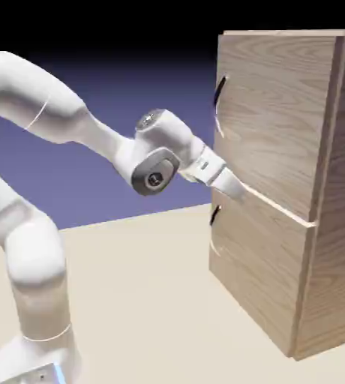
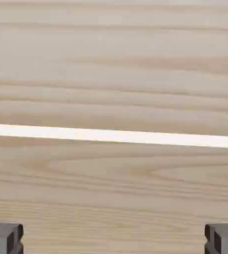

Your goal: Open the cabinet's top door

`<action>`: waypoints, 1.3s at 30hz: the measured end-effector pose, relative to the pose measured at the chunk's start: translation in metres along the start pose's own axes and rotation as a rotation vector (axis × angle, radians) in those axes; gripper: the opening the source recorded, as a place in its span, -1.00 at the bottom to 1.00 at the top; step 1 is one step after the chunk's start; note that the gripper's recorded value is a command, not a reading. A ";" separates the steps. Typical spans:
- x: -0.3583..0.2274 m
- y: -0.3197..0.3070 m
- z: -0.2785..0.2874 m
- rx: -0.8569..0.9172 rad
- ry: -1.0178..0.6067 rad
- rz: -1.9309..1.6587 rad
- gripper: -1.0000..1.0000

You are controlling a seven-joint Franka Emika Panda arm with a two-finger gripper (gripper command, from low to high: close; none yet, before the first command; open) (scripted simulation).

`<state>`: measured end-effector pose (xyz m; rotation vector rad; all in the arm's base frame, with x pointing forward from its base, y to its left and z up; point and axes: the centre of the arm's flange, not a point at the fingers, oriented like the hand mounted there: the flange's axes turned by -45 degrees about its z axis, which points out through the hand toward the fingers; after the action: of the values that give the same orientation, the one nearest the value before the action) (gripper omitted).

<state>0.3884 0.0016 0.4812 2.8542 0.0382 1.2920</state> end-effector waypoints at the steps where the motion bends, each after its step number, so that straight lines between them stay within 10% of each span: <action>1: 0.006 0.001 -0.006 -0.003 0.020 0.009 1.00; 39: 0.068 -0.110 -0.130 -0.047 0.642 0.084 1.00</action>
<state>0.3334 0.1134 0.6158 2.2994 -0.1069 2.1259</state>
